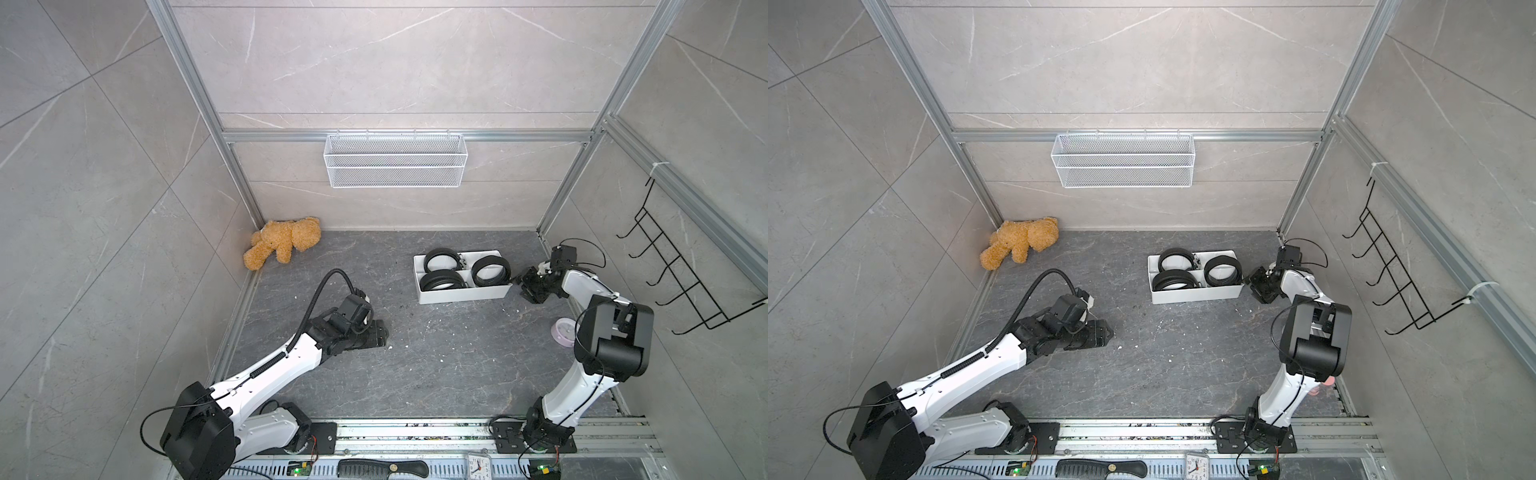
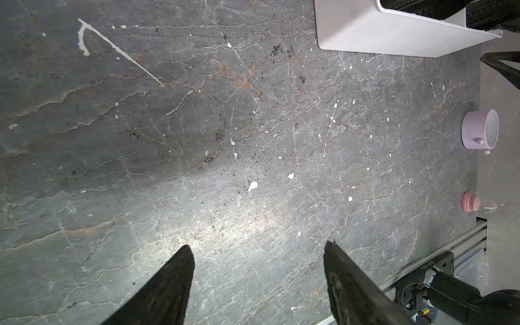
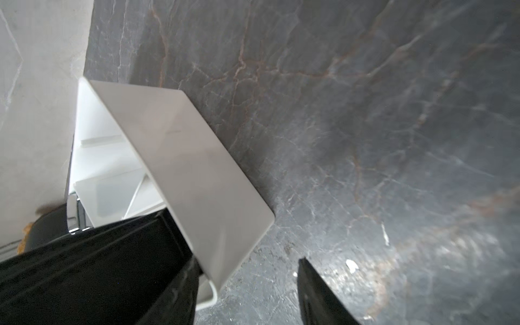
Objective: Place the belts into the storage roll
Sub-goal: Place the belt in the container.
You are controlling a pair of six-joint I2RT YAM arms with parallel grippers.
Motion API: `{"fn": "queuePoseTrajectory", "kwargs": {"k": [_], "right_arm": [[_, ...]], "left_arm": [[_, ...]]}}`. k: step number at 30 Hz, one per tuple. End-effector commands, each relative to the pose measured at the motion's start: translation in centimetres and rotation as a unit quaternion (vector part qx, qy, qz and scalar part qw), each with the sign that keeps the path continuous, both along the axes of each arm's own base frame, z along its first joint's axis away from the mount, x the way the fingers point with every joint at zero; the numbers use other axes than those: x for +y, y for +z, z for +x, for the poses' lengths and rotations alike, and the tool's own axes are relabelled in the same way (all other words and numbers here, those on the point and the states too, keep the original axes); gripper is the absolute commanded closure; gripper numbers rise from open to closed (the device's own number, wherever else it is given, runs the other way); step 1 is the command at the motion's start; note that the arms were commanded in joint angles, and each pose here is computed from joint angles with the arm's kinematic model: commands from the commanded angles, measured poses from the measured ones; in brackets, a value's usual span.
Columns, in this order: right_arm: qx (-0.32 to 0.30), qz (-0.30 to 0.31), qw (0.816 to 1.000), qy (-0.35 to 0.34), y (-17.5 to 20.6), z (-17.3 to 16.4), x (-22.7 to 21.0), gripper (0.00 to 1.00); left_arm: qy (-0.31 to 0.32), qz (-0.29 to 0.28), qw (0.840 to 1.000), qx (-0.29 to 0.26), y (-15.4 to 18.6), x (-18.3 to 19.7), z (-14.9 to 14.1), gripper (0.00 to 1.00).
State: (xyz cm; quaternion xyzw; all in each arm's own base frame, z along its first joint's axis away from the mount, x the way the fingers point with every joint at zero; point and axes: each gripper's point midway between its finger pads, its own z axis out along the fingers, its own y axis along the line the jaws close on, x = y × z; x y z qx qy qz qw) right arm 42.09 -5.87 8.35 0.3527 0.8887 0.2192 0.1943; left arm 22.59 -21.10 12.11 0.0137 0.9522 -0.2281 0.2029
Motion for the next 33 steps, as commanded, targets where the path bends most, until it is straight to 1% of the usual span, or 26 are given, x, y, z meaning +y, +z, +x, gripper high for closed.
{"fn": "queuePoseTrajectory", "kwargs": {"k": [1, 4, 6, 9, 11, 13, 15, 18, 22, 24, 26, 29, 33], "right_arm": [[-0.003, -0.029, 0.999, -0.019, 2.0, -1.0, -1.0, 0.42], [-0.027, -0.033, 0.999, -0.016, 4.4, -0.8, -1.0, 0.41], [-0.054, -0.036, 0.998, -0.015, 6.4, -0.6, -0.9, 0.42], [-0.116, -0.047, 0.992, -0.007, 10.2, -0.1, -0.3, 0.48], [-0.147, -0.071, 0.987, 0.013, 12.6, 0.2, 0.8, 0.54], [-0.157, -0.091, 0.983, 0.038, 13.8, 0.6, 1.9, 0.56], [-0.16, -0.111, 0.979, 0.061, 14.2, 1.0, 2.8, 0.56], [-0.149, -0.129, 0.977, 0.08, 13.8, 1.5, 3.5, 0.57], [-0.131, -0.145, 0.976, 0.094, 11.6, 2.5, 3.7, 0.57], [-0.118, -0.135, 0.978, 0.105, 9.9, 3.0, 4.0, 0.57], [-0.106, -0.117, 0.98, 0.125, 7.7, 3.7, 5.1, 0.57], [-0.091, -0.092, 0.98, 0.151, 5.4, 4.4, 6.9, 0.57], [-0.074, -0.068, 0.984, 0.148, 3.2, 4.8, 7.8, 0.57]], "left_arm": [[0.006, -0.005, 1.0, -0.01, 1.0, 0.3, 0.1, 0.25], [0.006, -0.005, 1.0, -0.01, 1.1, 0.3, 0.1, 0.25], [0.007, -0.006, 1.0, -0.011, 1.1, 0.3, 0.1, 0.25], [0.007, -0.006, 1.0, -0.011, 1.1, 0.4, 0.0, 0.25], [0.007, -0.004, 1.0, -0.009, 0.9, 0.4, 0.0, 0.25], [0.006, -0.004, 1.0, -0.008, 0.8, 0.3, 0.0, 0.25], [0.005, -0.005, 1.0, -0.008, 0.7, 0.3, 0.0, 0.25], [0.005, -0.007, 1.0, -0.008, 0.8, 0.1, 0.1, 0.25], [0.006, -0.006, 1.0, -0.007, 0.7, 0.2, 0.1, 0.25], [0.006, -0.006, 1.0, -0.006, 0.7, 0.2, 0.1, 0.25], [0.006, -0.005, 1.0, -0.005, 0.6, 0.2, 0.0, 0.25], [0.007, -0.006, 1.0, -0.005, 0.5, 0.2, 0.1, 0.25], [0.007, -0.006, 1.0, -0.005, 0.6, 0.2, 0.1, 0.25]]}}
